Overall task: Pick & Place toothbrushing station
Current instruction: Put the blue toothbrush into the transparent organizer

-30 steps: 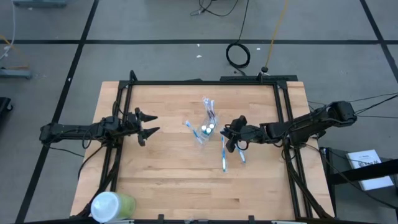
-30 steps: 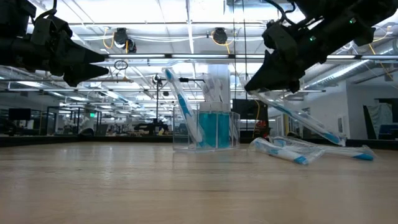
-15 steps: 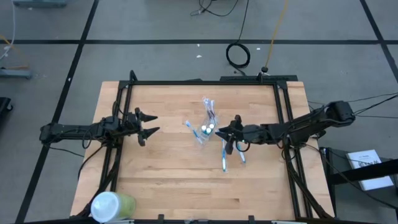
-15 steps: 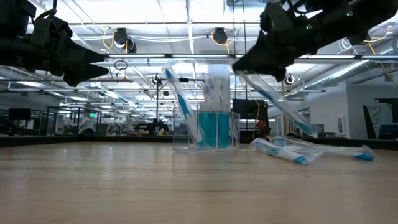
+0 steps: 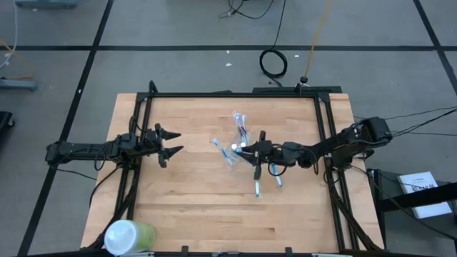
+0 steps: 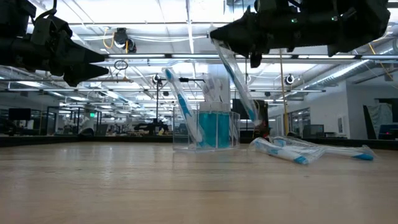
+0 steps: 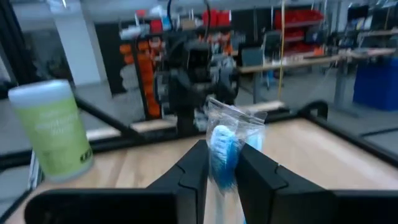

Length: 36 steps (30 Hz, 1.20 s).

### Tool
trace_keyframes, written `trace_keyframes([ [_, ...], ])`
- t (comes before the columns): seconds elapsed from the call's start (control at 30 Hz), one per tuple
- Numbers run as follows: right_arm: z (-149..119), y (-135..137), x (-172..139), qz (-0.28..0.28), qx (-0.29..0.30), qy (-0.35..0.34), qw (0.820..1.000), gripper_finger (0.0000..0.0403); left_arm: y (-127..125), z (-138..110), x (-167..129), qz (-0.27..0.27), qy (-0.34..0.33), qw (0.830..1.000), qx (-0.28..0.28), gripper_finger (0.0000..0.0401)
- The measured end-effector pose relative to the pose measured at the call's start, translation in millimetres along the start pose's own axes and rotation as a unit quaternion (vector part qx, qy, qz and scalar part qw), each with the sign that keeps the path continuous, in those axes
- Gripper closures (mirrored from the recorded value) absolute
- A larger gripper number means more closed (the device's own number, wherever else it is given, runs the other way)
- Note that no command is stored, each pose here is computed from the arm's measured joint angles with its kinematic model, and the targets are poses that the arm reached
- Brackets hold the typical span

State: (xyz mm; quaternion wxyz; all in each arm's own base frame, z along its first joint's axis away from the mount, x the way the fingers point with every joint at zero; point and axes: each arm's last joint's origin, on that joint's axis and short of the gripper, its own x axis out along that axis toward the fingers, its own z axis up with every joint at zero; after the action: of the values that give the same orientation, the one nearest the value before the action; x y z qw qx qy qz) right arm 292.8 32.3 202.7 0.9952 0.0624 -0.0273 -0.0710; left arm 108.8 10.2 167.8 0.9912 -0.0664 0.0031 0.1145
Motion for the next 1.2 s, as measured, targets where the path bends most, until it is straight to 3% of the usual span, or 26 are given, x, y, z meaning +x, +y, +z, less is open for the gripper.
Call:
trace_keyframes([
  [0.67, 22.5, -13.7, 6.0, -0.018, 0.003, -0.127, 0.992, 0.0344, 0.0, 0.0, 0.0, 0.0, 0.0, 1.0, 0.0, 0.0118],
  [1.2, 26.8, -7.9, 40.4, -0.026, -0.033, -0.135, 0.99, 0.0344, 0.0, 0.0, 0.0, 0.0, 0.0, 1.0, 0.0, 0.0118],
])
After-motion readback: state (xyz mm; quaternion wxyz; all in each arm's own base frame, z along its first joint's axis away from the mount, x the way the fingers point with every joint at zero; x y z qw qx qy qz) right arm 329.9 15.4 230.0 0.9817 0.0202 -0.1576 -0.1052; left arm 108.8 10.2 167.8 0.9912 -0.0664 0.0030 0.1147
